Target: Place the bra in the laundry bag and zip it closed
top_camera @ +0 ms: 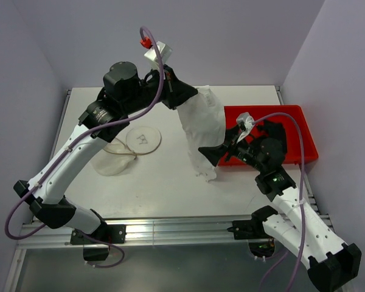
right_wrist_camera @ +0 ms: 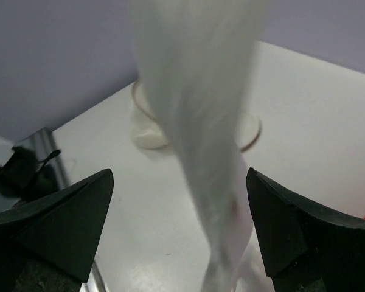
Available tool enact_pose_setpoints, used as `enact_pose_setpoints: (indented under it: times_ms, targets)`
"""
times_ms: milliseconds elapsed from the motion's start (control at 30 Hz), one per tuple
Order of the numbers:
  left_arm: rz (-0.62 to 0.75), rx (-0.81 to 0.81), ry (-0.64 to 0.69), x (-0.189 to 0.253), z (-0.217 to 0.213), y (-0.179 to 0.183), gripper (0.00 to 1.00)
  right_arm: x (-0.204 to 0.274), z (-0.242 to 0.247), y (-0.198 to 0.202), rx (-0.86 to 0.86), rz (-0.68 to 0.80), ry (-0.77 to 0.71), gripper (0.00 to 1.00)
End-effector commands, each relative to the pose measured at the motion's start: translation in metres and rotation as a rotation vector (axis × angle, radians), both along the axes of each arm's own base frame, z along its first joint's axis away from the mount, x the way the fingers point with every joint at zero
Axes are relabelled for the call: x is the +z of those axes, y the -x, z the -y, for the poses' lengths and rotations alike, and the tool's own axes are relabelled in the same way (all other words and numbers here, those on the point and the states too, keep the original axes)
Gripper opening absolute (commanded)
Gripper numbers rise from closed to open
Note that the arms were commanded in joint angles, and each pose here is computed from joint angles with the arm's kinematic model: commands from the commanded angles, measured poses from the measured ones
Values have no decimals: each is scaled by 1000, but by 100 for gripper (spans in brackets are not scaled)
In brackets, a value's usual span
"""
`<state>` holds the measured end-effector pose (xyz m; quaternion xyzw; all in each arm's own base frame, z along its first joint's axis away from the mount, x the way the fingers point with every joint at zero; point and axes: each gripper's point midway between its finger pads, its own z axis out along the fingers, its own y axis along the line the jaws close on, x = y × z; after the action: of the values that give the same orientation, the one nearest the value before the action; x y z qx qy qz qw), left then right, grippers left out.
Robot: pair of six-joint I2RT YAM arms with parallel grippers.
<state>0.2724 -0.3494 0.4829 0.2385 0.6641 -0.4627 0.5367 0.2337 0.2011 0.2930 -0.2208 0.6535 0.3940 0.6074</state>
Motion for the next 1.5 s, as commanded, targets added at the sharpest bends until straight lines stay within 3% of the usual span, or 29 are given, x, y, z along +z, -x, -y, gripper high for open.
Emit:
enact_pose_setpoints:
  times_ms: [0, 300, 667, 767, 800, 900, 1000, 1100, 1233, 1333, 1367, 1467]
  targets:
    - [27, -54, 66, 34, -9, 25, 0, -10, -23, 34, 227, -12, -39, 97]
    - [11, -173, 133, 62, -1, 45, 0, -39, -40, 12, 219, -76, -119, 89]
    - [12, -184, 158, 76, -7, 54, 0, -26, -53, -8, 179, -50, -142, 97]
    - [10, -166, 151, 74, -6, 50, 0, -22, -53, -1, 193, -33, -169, 81]
    - [9, -152, 145, 72, -6, 47, 0, -20, -53, 1, 198, -28, -177, 61]
    - [3, -62, 108, 61, -8, 27, 0, -15, -52, 16, 229, -20, -201, 14]
    - [-27, 59, 57, 38, -13, -5, 0, -16, -52, 41, 264, -11, -167, 0]
    - [-65, 144, 45, 20, -24, -32, 0, -18, -49, 58, 267, -6, -132, 0]
    - [-147, 217, 30, -16, -32, -54, 0, 21, -33, 66, 209, 125, -113, 0]
    - [-201, 293, -56, -45, -40, -67, 36, 46, -24, 62, 159, 181, -68, 0]
    - [-203, 300, -64, -48, -42, -68, 62, 50, -24, 60, 149, 188, -67, 0]
    - [-178, 287, -34, -44, -50, -55, 85, 59, -24, 50, 114, 211, -65, 0]
